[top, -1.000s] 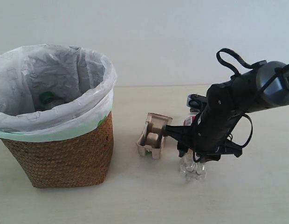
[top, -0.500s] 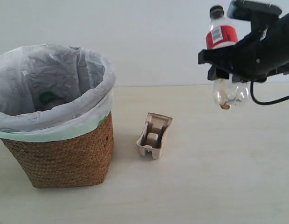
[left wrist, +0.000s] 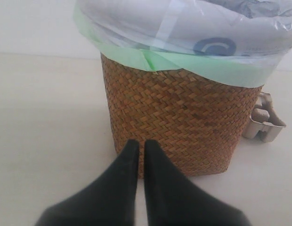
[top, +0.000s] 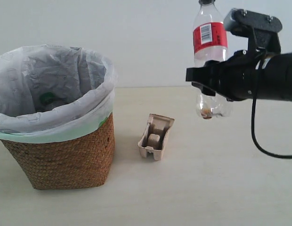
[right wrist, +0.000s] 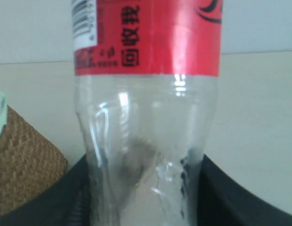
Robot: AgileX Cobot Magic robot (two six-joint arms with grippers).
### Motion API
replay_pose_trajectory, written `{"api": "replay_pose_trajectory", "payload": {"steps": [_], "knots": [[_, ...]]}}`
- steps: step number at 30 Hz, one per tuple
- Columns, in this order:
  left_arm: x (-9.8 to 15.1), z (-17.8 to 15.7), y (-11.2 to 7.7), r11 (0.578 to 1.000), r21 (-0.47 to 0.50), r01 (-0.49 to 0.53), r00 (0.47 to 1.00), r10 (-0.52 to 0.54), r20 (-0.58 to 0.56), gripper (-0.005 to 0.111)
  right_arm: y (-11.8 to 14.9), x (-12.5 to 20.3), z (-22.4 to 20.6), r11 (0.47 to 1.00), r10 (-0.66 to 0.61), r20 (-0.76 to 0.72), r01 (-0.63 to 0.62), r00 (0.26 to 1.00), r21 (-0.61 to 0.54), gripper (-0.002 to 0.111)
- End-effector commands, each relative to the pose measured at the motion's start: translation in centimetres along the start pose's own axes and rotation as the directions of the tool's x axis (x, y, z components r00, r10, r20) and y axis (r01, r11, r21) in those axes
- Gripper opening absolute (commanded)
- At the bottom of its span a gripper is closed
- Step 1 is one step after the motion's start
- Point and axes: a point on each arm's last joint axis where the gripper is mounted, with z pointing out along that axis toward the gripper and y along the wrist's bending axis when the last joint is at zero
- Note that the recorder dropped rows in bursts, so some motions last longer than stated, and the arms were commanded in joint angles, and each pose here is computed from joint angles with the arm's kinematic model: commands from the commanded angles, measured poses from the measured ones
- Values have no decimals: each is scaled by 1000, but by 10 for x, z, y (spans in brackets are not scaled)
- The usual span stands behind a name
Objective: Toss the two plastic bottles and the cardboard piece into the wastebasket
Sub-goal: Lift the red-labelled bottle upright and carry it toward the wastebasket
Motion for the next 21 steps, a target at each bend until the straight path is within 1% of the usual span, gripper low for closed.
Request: {"api": "replay_pose_trajectory", "payload": {"steps": [1, 4, 8, 11, 16, 19, 21], "knots": [[1, 0, 0, 1000, -3, 9, 1000, -9, 3, 4, -4, 6, -1, 1000, 3, 35, -3, 999, 11, 1], [1, 0, 0, 1000, -3, 9, 1000, -9, 3, 4, -4, -3, -3, 1000, -9, 2, 9, 1000, 12, 1], [1, 0, 0, 1000, -3, 9, 1000, -9, 3, 4, -10, -22, -6, 998, 54, -88, -52, 995, 31, 1], [1, 0, 0, 1000, -3, 9, 1000, -9, 3, 4, -4, -38, -11, 999, 48, -124, -48, 991, 10, 1], [1, 0, 0, 1000, -3, 9, 1000, -9, 3, 4, 38, -61, -21, 992, 1, -93, -12, 996, -123, 1], [1, 0, 0, 1000, -3, 9, 1000, -9, 3, 4, 64, -68, -28, 980, -31, -65, 17, 997, -198, 1], [1, 0, 0, 1000, -3, 9, 1000, -9, 3, 4, 75, -70, -31, 973, -44, -52, 31, 998, -230, 1]]}}
